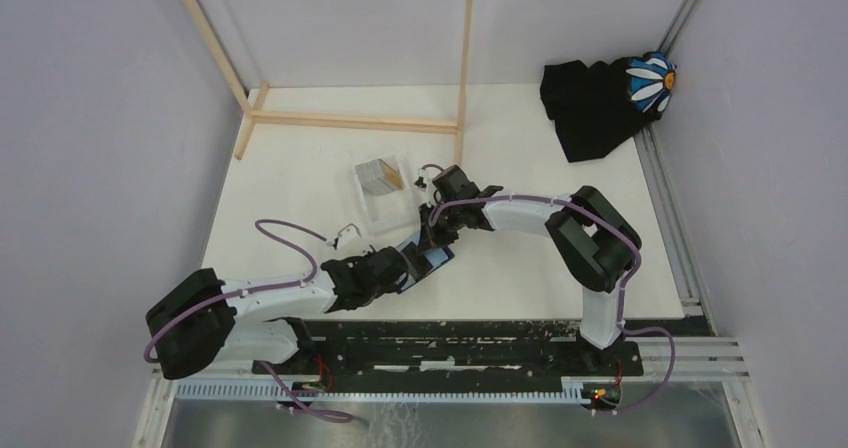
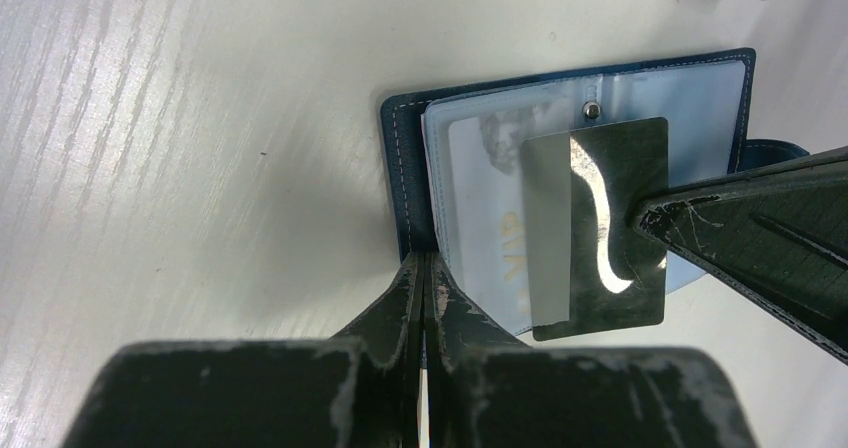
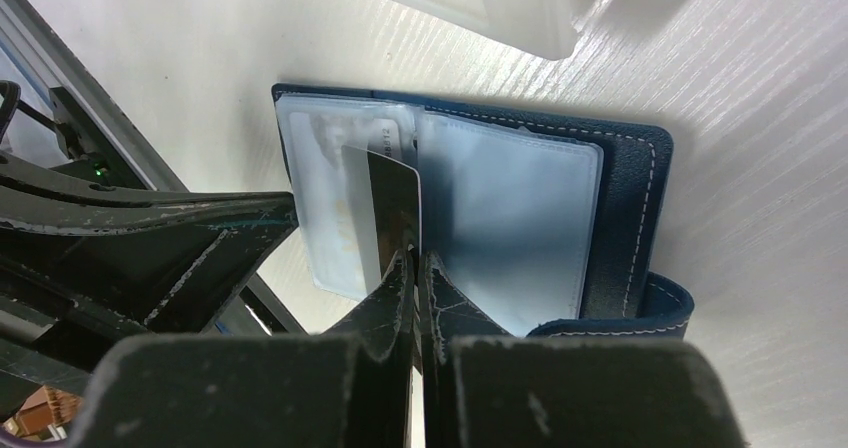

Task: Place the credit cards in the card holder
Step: Insert the credit card into the card holder.

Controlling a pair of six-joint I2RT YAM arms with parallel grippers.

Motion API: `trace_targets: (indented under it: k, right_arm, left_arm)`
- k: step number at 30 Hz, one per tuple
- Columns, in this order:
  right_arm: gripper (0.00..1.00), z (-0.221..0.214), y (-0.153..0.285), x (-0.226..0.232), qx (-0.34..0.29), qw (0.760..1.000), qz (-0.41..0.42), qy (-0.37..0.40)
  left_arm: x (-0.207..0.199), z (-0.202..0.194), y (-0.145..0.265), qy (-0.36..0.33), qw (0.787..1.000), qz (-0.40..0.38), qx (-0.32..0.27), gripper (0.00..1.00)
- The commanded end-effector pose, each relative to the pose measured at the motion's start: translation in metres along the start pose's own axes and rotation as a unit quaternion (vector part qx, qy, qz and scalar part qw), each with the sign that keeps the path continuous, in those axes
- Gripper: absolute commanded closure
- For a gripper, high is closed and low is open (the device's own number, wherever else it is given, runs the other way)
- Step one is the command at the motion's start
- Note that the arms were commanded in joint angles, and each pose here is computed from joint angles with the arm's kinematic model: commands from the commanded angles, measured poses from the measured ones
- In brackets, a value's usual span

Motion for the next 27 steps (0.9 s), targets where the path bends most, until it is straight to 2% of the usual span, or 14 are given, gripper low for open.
trace_targets:
  k: [1,27]
  right_arm:
    - [0.99,0.001,-0.009,-0.004,-0.002,1.0,-0.009,0.002]
    - [0.99,0.011,-0.018,0.001,-0.039,0.999,-0.009,-0.034]
  left_arm:
    - [0.001,-0.004,-0.004,-0.002,1.0,0.011,0.002,0.97]
    - [-0.009,-0.006,-0.005,-0.016,1.0,0.01,0.006,0.97]
Point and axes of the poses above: each gripper's point midway between its finger pads, its own y axis back along the fingers, its own x axis along the line the jaws close on, z = x × y, the point moved 2 cm from there along y, back along the fingers, and after that the axes turned 3 degrees about y, right-handed, at the moved point
